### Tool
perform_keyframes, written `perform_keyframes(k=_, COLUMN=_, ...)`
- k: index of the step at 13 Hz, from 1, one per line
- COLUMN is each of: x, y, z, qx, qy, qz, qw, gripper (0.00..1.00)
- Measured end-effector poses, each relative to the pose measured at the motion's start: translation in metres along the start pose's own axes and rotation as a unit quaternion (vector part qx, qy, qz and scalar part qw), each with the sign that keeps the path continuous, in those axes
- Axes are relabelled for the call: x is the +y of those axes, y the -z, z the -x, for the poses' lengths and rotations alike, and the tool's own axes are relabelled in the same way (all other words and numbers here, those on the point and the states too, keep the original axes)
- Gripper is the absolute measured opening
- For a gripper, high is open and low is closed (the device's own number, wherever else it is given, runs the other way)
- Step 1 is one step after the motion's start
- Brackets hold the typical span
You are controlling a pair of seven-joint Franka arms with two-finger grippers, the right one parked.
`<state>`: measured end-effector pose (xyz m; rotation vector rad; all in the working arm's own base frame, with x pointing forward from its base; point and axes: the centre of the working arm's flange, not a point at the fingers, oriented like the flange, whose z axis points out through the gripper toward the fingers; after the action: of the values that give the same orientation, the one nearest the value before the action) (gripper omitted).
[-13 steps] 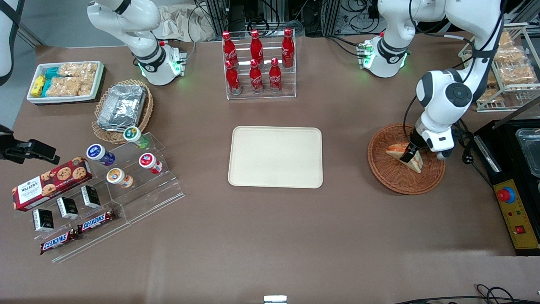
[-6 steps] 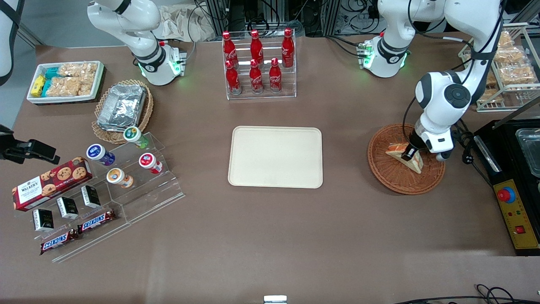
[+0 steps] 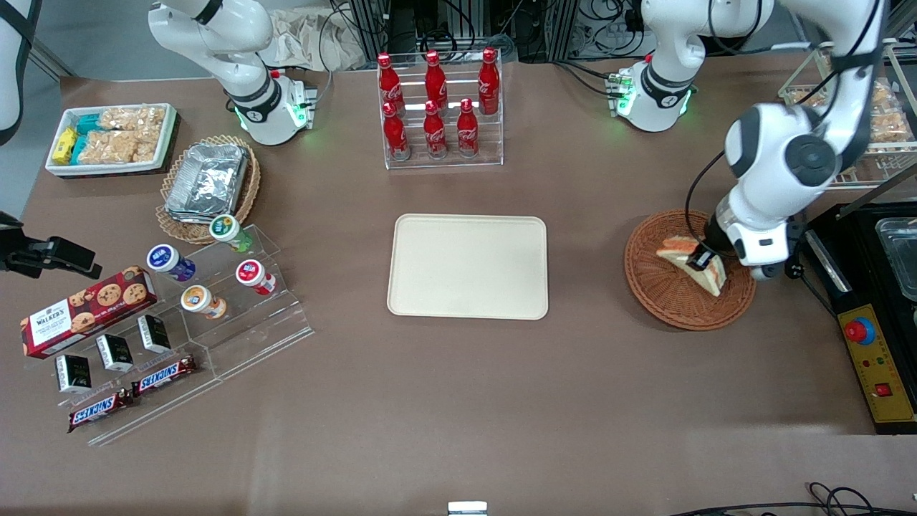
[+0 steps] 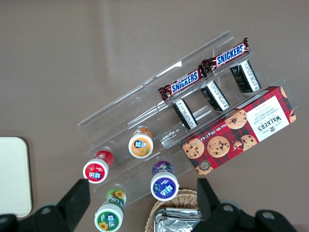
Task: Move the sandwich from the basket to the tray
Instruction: 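Lift the sandwich out of the basket with the left gripper, then carry the sandwich over the cream tray and lower it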
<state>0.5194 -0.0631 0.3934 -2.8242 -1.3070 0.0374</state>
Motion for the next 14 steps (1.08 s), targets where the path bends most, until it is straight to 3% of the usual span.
perform_keyframes(k=3, x=0.027, y=0.126, z=0.01, qx=-0.002, qy=-0.048, qz=-0.01, qw=0.9988, gripper=0.21)
perform_keyframes(k=6, x=0.05, y=0.193, z=0.044, qx=0.022, qy=-0.119, qz=0.018, qw=0.9924, gripper=0.21)
perform_keyframes(k=9, x=0.085, y=0.203, z=0.119, qx=0.05, qy=-0.246, qz=0.012, qw=0.968, gripper=0.21)
perform_keyframes(k=12, x=0.112, y=0.179, z=0.179, qx=0.044, qy=-0.337, qz=0.001, qw=0.9406, gripper=0.21)
perform_keyframes(k=14, x=0.132, y=0.135, z=0.207, qx=0.046, qy=-0.372, qz=0.017, qw=0.9269, gripper=0.21)
